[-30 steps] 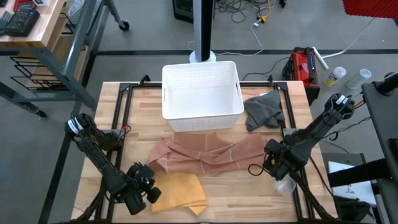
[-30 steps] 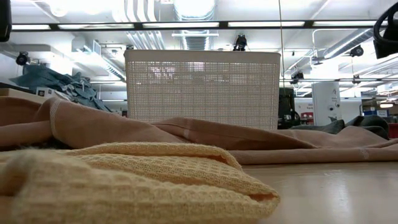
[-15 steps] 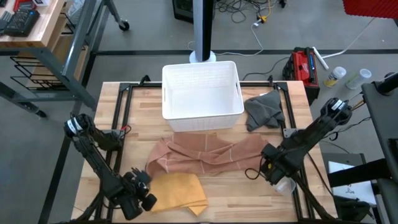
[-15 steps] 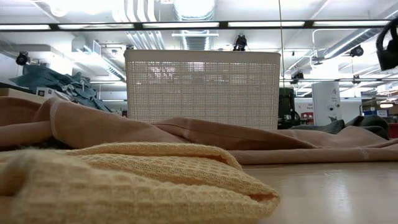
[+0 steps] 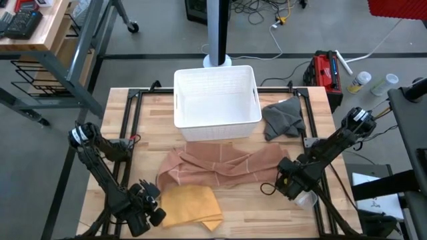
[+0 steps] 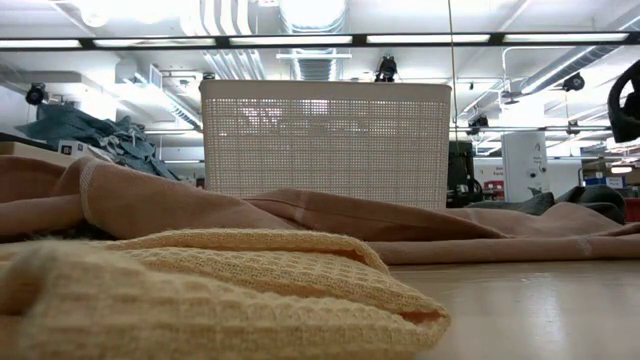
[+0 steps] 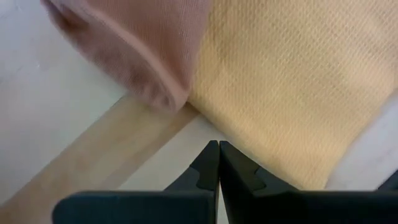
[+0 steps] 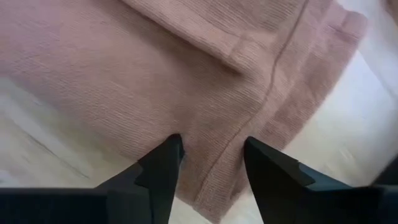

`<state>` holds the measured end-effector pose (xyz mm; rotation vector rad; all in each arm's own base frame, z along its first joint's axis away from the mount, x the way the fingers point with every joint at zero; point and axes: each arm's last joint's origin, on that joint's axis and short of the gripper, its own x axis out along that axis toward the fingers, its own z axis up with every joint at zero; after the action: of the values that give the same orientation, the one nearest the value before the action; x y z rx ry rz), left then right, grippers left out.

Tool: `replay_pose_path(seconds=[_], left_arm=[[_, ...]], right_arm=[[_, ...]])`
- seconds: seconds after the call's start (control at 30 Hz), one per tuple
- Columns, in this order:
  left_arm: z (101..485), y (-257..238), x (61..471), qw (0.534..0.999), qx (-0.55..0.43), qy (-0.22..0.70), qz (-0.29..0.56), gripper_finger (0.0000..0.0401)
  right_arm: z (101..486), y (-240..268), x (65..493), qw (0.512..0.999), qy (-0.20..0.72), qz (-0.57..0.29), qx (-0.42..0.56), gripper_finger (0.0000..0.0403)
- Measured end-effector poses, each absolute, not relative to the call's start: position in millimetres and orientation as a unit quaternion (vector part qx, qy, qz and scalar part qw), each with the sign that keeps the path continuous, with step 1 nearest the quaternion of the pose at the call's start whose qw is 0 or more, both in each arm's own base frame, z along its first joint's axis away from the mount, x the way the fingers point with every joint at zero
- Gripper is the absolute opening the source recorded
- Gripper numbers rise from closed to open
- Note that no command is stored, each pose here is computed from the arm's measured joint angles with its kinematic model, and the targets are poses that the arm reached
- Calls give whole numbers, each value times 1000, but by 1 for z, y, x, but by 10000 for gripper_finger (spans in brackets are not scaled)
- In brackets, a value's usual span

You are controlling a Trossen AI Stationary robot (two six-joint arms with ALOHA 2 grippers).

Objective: Fold towel
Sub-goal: Fold the brown squared towel

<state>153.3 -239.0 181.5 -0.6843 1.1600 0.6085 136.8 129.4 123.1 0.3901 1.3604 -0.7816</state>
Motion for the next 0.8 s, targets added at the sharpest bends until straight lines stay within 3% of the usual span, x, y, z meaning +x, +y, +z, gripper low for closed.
replay_pose_path(seconds=[0.17,0.4,0.53,0.6,0.73,0.8], left_arm=[[177,-233,154,778,-293,474,289,24],[167,-224,153,793,-281,445,306,76],[160,-218,151,801,-267,433,314,92],[158,-217,152,815,-265,409,313,80],[171,-221,154,830,-254,396,301,12],[188,-227,153,837,-247,392,292,9]], right_arm=[[124,130,140,704,606,-327,176,126],[124,128,143,710,621,-296,148,17],[124,127,144,713,622,-292,139,7],[126,128,144,718,622,-282,133,4],[145,137,147,746,602,-242,150,2],[161,143,147,770,579,-219,155,2]])
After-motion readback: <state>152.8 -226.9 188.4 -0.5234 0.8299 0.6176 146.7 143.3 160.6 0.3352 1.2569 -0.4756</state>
